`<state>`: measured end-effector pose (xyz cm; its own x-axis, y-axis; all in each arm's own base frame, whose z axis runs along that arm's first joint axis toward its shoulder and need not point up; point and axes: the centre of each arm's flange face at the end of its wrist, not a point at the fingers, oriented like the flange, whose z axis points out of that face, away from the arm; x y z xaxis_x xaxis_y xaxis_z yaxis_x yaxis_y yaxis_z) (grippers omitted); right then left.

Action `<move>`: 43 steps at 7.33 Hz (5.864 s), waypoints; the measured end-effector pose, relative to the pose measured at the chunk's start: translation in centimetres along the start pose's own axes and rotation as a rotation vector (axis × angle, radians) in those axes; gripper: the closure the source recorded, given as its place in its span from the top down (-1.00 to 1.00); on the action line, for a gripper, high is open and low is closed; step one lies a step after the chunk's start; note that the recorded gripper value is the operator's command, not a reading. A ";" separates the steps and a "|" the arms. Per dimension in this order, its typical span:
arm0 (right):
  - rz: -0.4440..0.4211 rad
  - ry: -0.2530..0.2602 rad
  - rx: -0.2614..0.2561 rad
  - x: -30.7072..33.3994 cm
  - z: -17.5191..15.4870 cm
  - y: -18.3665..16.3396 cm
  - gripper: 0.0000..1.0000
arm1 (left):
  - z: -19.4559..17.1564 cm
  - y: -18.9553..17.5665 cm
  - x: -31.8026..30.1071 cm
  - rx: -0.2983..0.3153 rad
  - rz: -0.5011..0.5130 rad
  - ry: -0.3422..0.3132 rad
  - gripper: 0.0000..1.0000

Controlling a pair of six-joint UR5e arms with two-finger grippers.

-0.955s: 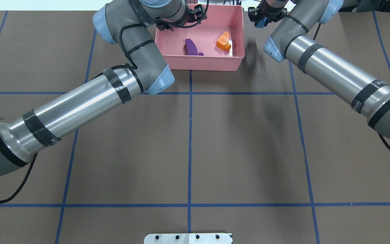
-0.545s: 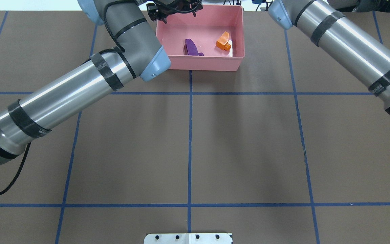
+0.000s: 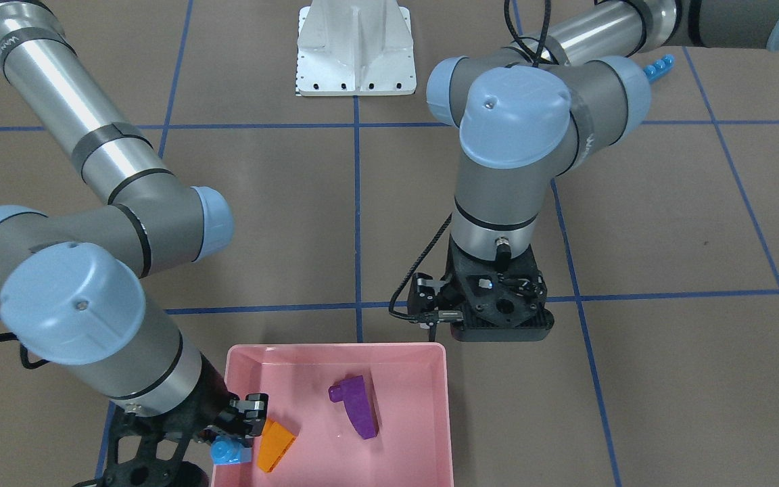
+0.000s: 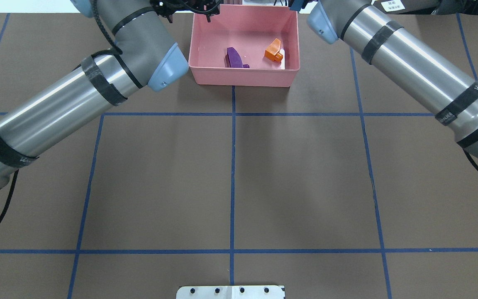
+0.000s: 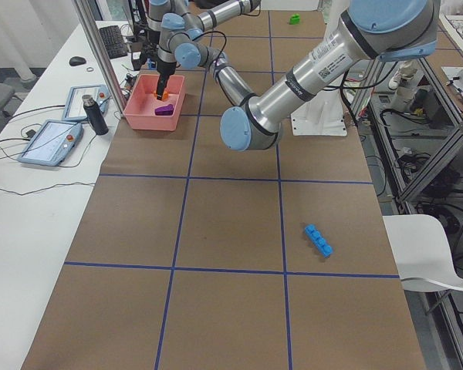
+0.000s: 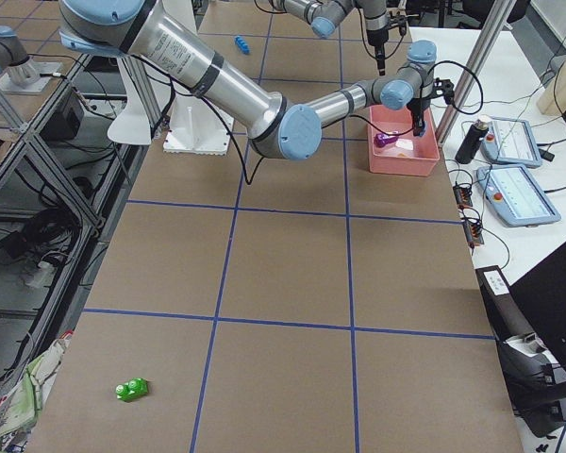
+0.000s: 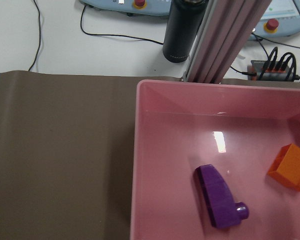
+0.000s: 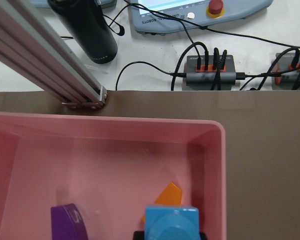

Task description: Put all blocks into box

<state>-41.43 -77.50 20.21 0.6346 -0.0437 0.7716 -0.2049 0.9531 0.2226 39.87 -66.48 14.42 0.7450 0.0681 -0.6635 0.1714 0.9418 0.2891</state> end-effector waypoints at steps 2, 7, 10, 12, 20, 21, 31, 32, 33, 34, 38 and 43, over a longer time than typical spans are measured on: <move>-0.028 -0.006 0.039 -1.5 1.7 0.9 1.00 | 1.7 5.6 -7.0 -0.056 0.109 -0.013 1.00; -0.016 0.026 0.025 -3.2 -2.0 1.0 1.00 | -0.2 22.3 -24.1 -0.209 0.312 -0.009 1.00; 0.019 0.065 -0.024 1.6 -8.0 2.5 1.00 | -2.0 29.1 -30.2 -0.292 0.385 -0.022 1.00; 0.002 0.116 -0.090 8.6 -12.7 7.0 1.00 | -1.4 33.6 -33.3 -0.371 0.479 -0.025 1.00; -0.149 0.315 -0.365 32.2 -20.3 19.2 1.00 | 0.5 54.2 -38.5 -0.604 0.629 0.077 0.97; -0.192 0.316 -0.396 35.4 -20.5 20.2 1.00 | 0.9 55.6 -37.6 -0.618 0.638 0.086 0.97; -0.206 0.255 -0.565 48.5 -20.1 27.9 1.00 | 6.0 60.8 -40.6 -0.677 0.727 0.041 0.12; -0.199 0.253 -0.573 50.1 -20.6 28.8 1.00 | 6.1 60.8 -40.6 -0.676 0.726 0.043 -0.61; -0.188 0.252 -0.578 51.4 -21.2 29.6 1.00 | 6.1 60.8 -40.6 -0.674 0.726 0.046 -1.00; -0.185 0.248 -0.584 52.6 -21.6 30.4 1.00 | 6.0 60.8 -40.5 -0.670 0.727 0.056 -1.00; -0.214 0.206 -0.619 58.4 -23.6 35.1 1.00 | 3.7 60.2 -39.8 -0.624 0.628 0.128 -1.00; -0.205 0.173 -0.681 62.0 -24.4 42.2 1.00 | -4.7 54.0 -33.8 -0.643 0.375 0.401 -1.00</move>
<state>7.47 -32.65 62.93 0.7307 -0.2467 0.6366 0.4036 0.9081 -0.1115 20.90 -16.41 49.16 0.3730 0.4108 -0.8319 -0.5324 0.8291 0.1706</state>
